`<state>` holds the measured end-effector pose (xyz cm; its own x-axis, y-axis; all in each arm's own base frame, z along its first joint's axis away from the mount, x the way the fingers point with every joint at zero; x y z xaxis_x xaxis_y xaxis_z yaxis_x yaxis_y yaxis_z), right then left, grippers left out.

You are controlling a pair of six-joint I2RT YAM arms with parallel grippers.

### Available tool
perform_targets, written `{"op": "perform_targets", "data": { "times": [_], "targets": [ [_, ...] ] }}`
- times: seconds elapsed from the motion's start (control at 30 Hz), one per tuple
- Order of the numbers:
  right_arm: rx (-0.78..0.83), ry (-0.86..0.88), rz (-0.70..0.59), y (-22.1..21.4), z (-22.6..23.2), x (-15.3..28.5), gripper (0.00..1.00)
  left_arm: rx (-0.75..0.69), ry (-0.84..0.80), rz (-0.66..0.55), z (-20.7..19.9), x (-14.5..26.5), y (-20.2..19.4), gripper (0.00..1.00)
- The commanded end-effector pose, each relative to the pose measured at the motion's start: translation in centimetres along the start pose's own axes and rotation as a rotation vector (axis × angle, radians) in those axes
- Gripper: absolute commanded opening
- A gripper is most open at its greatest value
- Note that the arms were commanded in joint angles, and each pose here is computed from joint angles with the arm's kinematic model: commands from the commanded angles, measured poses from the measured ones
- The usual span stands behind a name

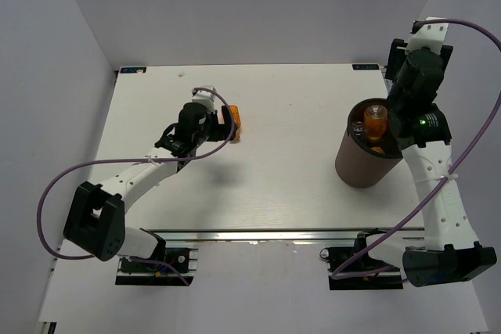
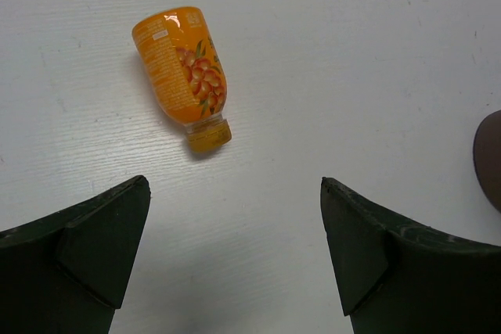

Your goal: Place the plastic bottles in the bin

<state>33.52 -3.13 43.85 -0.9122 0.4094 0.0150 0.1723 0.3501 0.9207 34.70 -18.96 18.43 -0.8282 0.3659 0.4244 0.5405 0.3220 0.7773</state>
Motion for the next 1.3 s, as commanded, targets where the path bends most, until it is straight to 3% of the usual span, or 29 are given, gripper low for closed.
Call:
{"op": "perform_targets", "data": {
  "times": [0.0, 0.53, 0.97, 1.07, 1.27],
  "targets": [
    [0.047, -0.167, 0.045, 0.5, -3.9, 1.0, 0.18, 0.006, -0.001, -0.006, -0.2, -0.3, 1.3, 0.98],
    [0.033, -0.162, 0.169, -5.9, -1.3, 0.1, 0.22, 0.146, -0.054, 0.078, 3.0, -4.0, 3.2, 0.98],
    [-0.083, -0.065, 0.159, -12.3, 2.8, 0.5, 0.27, 0.162, -0.033, 0.092, 4.2, -4.1, 2.4, 0.98],
    [-0.096, -0.058, 0.193, -13.5, 3.2, 0.7, 0.33, 0.162, -0.027, 0.09, 4.3, -4.0, 2.4, 0.98],
    [-0.105, -0.058, 0.239, -14.6, 3.3, 1.5, 0.61, 0.166, -0.027, 0.096, 4.3, -4.1, 2.2, 0.98]
  ]
}}
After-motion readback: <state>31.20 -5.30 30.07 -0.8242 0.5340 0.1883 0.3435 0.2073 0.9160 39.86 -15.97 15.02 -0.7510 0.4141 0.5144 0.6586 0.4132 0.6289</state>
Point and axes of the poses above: each gripper's point midway between its finger pads, its own x axis back along the fingers, its own z axis along the line the jaws close on, y = z × x, the point moved 3 cm from there along x, back along the fingers, and after that the axes turned 12 degrees about x, right-handed, at the moved point
